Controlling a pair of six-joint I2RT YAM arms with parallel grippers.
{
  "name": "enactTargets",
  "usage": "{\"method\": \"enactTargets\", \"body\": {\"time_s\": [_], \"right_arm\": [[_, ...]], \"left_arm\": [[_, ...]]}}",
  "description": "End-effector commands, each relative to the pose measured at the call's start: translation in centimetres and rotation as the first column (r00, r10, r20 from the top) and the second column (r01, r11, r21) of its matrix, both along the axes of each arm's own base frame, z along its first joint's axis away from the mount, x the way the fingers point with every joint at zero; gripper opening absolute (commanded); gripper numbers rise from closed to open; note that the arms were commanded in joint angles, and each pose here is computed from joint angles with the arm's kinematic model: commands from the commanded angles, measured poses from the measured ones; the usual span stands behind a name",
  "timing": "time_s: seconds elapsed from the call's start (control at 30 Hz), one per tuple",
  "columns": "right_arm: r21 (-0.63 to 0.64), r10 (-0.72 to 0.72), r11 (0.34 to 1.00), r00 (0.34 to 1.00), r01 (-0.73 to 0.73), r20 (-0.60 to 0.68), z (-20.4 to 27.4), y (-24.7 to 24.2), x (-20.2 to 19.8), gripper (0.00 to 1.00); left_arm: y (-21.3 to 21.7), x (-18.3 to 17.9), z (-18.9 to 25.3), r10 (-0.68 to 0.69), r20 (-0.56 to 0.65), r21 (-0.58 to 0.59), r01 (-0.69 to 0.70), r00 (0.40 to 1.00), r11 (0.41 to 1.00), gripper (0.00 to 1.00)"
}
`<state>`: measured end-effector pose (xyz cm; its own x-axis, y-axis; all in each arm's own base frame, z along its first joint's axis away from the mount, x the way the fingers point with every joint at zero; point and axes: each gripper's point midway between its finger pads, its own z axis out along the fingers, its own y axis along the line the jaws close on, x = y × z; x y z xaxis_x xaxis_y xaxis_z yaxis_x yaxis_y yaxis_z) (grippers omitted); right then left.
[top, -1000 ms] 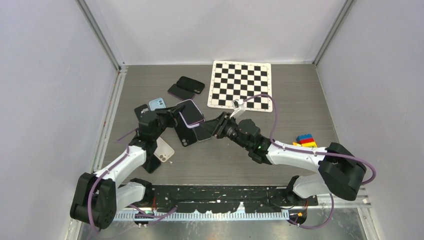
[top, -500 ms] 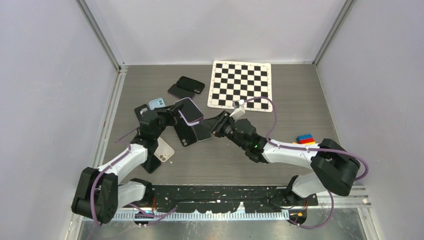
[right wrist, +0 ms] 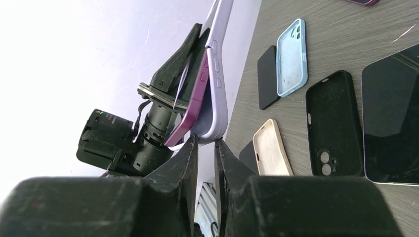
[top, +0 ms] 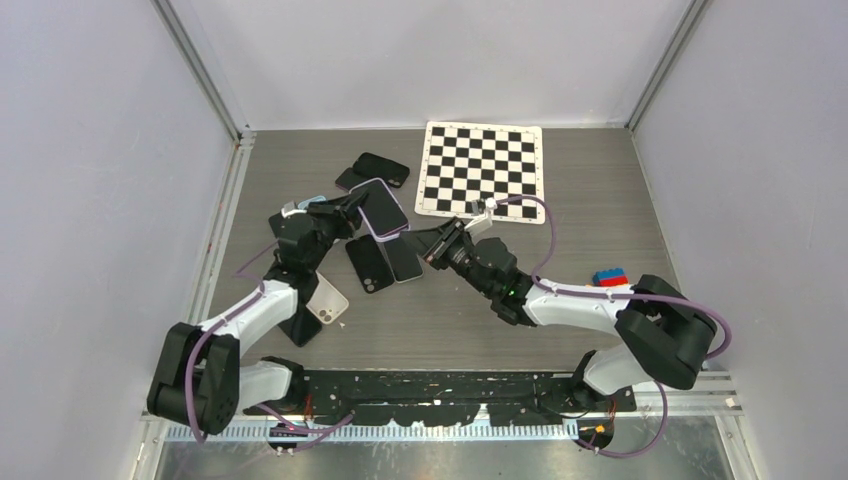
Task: Take the phone out of the phone case
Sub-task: Remove the phone case from the phone.
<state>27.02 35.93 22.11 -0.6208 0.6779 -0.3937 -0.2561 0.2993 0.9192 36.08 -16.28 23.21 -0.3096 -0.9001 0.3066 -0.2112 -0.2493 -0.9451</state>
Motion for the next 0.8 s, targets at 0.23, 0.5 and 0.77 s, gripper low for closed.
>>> {"method": "enactTargets", "body": {"time_s": [0.23,0.5,0.77], "right_arm": [[-0.257,-0.060,0.966,0.986,0.019,-0.154,-9.0,-1.4,1.5,0.33],[-0.154,-0.024,0.988,0.998,0.015,-0.055,-4.3,-2.6,2.0,0.40],[-0.181,-0.031,0.982,0.994,0.050,0.106,0.2,-6.8,-0.4,0.48]], "left_arm": [[-9.1,-9.2,14.8,-0.479,0.479,-0.003,0.546,0.736,0.837,0.00],[-9.9,-9.5,12.1,-0.500,0.430,0.044,0.536,0.752,0.843,0.00],[-9.2,-6.5,9.3,-0.470,0.353,0.137,0.452,0.809,0.881,0.00]]}}
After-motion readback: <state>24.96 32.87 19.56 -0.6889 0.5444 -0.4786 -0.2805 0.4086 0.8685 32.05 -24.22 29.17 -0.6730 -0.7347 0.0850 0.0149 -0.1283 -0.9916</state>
